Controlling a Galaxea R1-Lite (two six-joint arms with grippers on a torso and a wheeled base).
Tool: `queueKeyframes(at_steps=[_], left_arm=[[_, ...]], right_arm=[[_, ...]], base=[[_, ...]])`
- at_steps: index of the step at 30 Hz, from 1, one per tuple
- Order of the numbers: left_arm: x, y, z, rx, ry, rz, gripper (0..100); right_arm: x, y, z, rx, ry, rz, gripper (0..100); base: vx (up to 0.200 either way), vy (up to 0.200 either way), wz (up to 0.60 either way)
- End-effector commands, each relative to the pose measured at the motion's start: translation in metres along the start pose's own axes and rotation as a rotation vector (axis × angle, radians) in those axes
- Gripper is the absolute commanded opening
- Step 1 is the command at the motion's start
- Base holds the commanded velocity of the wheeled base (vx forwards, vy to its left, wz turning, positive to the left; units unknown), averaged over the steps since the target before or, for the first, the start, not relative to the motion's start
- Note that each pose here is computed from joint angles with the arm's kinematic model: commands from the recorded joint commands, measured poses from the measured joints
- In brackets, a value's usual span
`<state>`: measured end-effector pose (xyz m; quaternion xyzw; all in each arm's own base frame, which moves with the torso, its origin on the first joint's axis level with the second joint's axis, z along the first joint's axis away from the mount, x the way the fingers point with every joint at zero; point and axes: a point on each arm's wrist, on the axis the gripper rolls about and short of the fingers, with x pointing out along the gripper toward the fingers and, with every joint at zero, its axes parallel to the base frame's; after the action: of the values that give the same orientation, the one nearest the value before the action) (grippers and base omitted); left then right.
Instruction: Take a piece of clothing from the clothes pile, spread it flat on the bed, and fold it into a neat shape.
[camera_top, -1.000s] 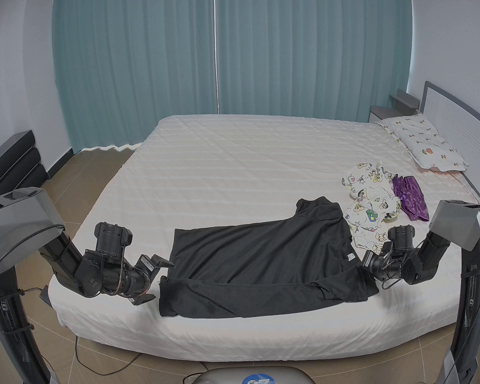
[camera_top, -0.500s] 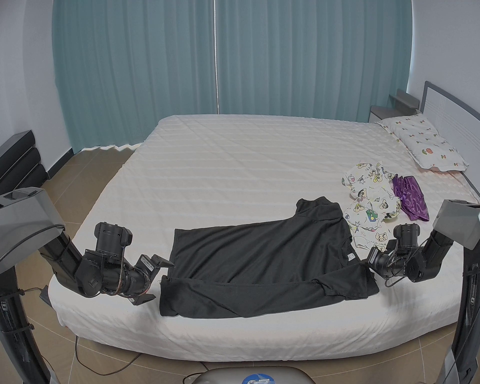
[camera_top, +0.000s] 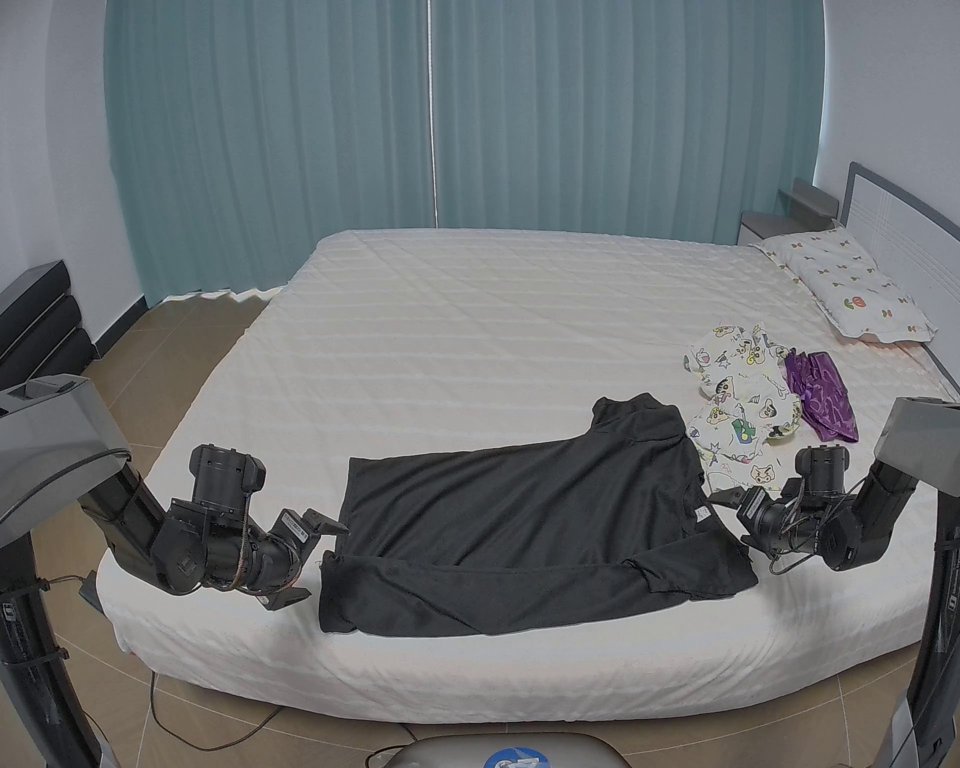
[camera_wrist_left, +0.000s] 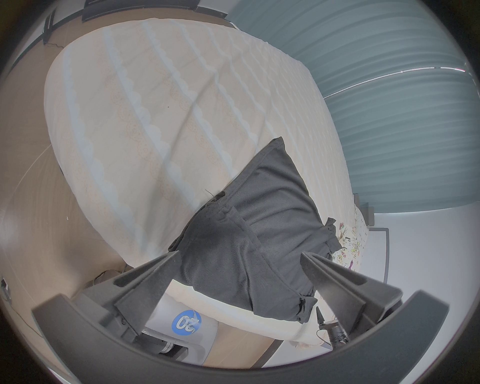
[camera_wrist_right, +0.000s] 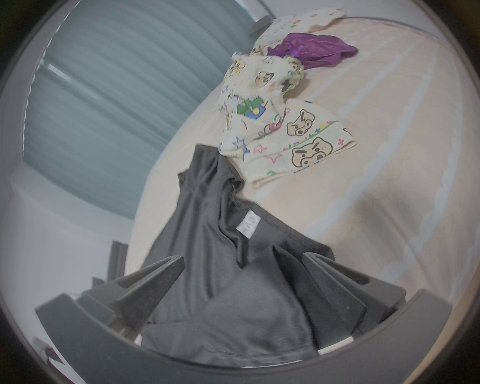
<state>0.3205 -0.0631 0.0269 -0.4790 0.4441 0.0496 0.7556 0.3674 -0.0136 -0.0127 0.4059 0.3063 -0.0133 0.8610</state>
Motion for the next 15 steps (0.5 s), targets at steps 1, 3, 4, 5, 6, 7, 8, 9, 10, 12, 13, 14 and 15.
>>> queueKeyframes(at_steps=[1,3,4,5,6,7,8,9,10,12,13,14,15], left_arm=[[0.0004,0.0005,-0.0007,0.001,0.002,0.003,100],[0.0004,0.0005,-0.0007,0.001,0.002,0.003,100],[0.0004,0.0009,-0.0009,0.0,0.003,0.004,100],[0.0004,0.0005,-0.0007,-0.001,0.002,0.003,100],[0.0004,0.0009,-0.0009,-0.001,0.003,0.004,100],[0.0003,0.0011,-0.0005,-0.002,0.002,0.004,100],[0.0004,0.0005,-0.0007,-0.001,0.002,0.003,100],[0.0008,0.0006,-0.0001,-0.002,0.001,0.003,100],[0.0013,0.0008,-0.0006,0.0,0.0,0.005,100],[0.0015,-0.0015,0.0008,0.002,-0.008,-0.001,100],[0.0024,-0.0029,0.0019,0.008,-0.018,-0.003,100],[0.003,-0.0049,0.0033,0.015,-0.028,-0.006,100],[0.003,-0.0049,0.0033,0.015,-0.028,-0.006,100]], right_arm=[[-0.0126,-0.0002,-0.0031,0.02,-0.003,0.016,100],[-0.0133,0.0005,-0.003,0.019,0.006,0.027,100],[-0.0146,0.0018,-0.0017,0.018,0.007,0.037,100],[-0.0159,0.0031,-0.0005,0.017,0.009,0.046,100],[-0.0159,0.0032,-0.0005,0.017,0.011,0.049,100],[-0.0159,0.0032,-0.0005,0.017,0.012,0.05,100],[-0.0152,0.003,-0.0022,0.014,0.019,0.05,100],[-0.0147,0.0024,-0.0041,0.011,0.024,0.046,100],[-0.015,0.0021,-0.0054,0.004,0.028,0.044,100],[-0.0165,0.0013,-0.0067,-0.01,0.033,0.041,100],[-0.0173,0.0011,-0.0073,-0.019,0.034,0.04,100],[-0.0177,0.0012,-0.0073,-0.022,0.034,0.041,100],[-0.0177,0.0012,-0.0073,-0.022,0.034,0.041,100]], base=[[0.2,0.0,0.0],[0.2,0.0,0.0],[0.2,0.0,0.0],[0.2,0.0,0.0],[0.0,0.0,0.0],[0.0,0.0,0.0],[0.0,0.0,0.0],[0.0,0.0,0.0],[0.0,0.0,0.0],[0.0,0.0,0.0],[0.0,0.0,0.0],[0.0,0.0,0.0],[0.0,0.0,0.0]])
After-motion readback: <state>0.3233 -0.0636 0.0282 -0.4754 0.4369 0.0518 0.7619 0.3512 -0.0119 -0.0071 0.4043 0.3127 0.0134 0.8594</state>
